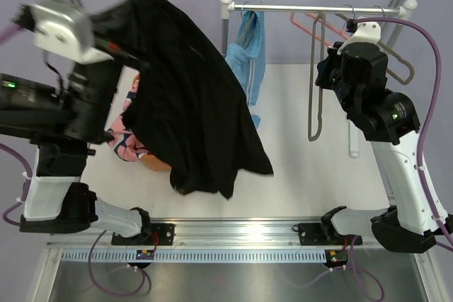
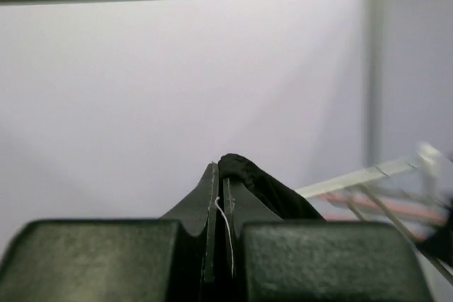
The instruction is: Remove the shorts from the hanger
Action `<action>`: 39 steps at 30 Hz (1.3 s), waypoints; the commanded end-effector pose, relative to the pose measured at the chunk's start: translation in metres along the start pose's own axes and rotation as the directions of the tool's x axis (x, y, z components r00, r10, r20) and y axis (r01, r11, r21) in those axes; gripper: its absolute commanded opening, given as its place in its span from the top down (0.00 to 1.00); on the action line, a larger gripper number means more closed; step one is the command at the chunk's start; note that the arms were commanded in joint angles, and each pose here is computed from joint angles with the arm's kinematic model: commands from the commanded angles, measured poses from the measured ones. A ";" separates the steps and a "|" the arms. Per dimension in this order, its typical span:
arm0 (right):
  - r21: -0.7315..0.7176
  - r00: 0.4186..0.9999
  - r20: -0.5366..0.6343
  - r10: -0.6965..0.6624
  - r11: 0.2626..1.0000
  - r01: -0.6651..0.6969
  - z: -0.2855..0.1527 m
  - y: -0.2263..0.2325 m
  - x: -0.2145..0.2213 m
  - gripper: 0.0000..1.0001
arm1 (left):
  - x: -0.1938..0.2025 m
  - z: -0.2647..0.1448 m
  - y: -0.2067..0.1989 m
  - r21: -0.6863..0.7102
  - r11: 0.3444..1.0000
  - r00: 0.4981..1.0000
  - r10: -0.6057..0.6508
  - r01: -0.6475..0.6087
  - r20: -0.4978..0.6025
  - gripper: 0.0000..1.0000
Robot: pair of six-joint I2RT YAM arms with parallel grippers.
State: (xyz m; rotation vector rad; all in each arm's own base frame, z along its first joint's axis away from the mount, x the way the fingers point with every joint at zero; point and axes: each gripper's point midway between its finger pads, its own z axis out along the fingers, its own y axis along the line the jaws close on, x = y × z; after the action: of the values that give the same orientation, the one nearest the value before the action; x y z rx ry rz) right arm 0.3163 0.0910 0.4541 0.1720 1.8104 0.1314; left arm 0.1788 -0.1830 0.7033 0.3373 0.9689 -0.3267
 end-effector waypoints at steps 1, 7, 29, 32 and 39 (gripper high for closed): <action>-0.022 0.996 0.079 0.036 0.999 -0.034 -0.021 -0.002 -0.028 1.00 | -0.064 -0.001 0.101 -0.366 0.931 0.984 0.063 0.001 0.164 1.00; -0.017 0.998 0.055 0.010 1.000 -0.010 -0.023 -0.005 -0.022 1.00 | -0.039 0.029 0.130 -0.487 0.869 0.970 0.182 -0.083 0.160 1.00; -0.082 0.999 -0.023 -0.033 0.996 0.031 -0.027 -0.001 0.007 1.00 | 0.466 -0.058 0.130 -0.685 0.724 0.683 -0.538 0.075 -0.494 1.00; -0.143 0.996 -0.053 -0.077 0.987 0.069 -0.030 0.008 0.014 1.00 | 0.521 -0.107 0.109 -0.760 0.630 0.567 -0.689 0.161 -0.451 1.00; -0.315 0.981 -0.077 -0.177 0.938 0.144 -0.044 0.025 0.033 1.00 | 0.551 -0.137 0.074 -0.771 0.568 0.438 -0.794 0.287 -0.422 0.84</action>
State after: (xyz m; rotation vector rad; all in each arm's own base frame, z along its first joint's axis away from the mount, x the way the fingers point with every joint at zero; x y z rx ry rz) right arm 0.2815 0.1095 0.4294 -0.0769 1.9141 0.2341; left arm 0.3819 -0.1000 0.1275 -0.5250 2.1519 -0.2512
